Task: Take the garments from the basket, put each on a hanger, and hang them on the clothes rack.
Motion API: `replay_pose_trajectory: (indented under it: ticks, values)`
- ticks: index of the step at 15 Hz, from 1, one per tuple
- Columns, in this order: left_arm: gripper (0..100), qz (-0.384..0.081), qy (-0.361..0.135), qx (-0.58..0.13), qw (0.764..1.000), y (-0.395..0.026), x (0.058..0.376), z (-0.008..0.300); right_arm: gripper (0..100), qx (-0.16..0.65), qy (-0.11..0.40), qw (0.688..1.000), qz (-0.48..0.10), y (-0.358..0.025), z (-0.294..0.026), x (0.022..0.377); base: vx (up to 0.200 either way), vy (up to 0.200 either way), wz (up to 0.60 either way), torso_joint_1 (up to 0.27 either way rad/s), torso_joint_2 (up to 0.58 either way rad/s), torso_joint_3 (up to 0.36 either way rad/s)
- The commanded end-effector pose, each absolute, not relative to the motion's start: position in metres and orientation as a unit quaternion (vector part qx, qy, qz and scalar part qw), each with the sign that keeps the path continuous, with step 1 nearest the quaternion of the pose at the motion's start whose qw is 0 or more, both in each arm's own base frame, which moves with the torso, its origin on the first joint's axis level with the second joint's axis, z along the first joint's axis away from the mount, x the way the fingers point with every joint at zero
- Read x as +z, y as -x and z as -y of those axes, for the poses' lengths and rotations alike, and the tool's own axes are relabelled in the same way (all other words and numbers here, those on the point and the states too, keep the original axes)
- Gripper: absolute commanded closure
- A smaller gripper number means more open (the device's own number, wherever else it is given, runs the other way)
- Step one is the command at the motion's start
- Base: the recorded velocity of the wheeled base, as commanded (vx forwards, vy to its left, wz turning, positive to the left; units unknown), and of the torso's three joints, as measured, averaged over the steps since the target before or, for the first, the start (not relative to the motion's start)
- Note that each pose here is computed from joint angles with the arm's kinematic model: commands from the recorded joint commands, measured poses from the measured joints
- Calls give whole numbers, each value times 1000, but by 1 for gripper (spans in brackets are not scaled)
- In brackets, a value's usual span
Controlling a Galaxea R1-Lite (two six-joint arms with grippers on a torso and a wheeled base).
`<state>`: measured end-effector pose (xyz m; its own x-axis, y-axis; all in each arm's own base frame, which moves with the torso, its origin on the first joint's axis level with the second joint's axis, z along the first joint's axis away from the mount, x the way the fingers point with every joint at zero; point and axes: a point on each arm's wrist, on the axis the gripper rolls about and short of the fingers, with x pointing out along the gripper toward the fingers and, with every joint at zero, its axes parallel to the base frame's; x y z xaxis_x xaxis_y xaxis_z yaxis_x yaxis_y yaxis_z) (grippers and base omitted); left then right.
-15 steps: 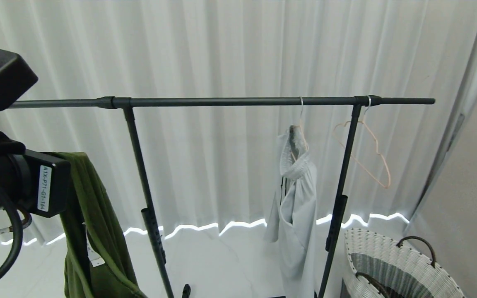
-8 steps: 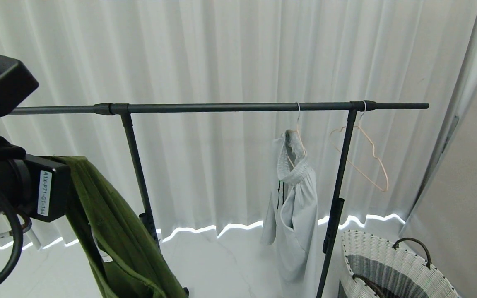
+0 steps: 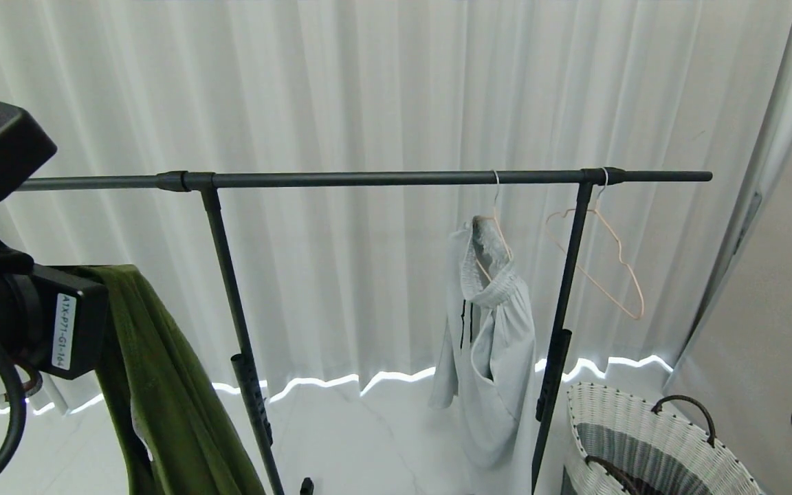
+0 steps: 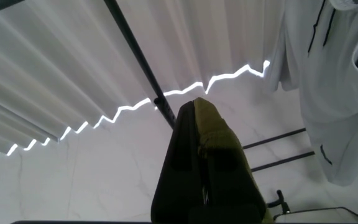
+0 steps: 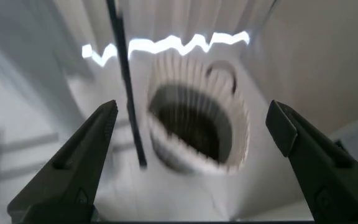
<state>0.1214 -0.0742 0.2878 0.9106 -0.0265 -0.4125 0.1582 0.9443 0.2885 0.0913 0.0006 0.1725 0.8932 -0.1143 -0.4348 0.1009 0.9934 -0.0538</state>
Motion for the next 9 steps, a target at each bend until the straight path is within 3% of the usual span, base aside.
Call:
replay_pose_trajectory:
  ticks: [1,4,9]
  values:
    - [100,-205,-161,-48,964,-120,288,73,0,-77,6,974,-215,-162,7,223,0,0,0,0,0,0]
    - [100,-200,-176,-50,963,-117,289,71,0,-64,47,970,-230,-176,7,223,0,0,0,0,0,0]
    - [100,-198,-180,-52,962,-117,290,71,0,-38,56,970,-231,-178,4,222,200,0,0,-1,1,-1]
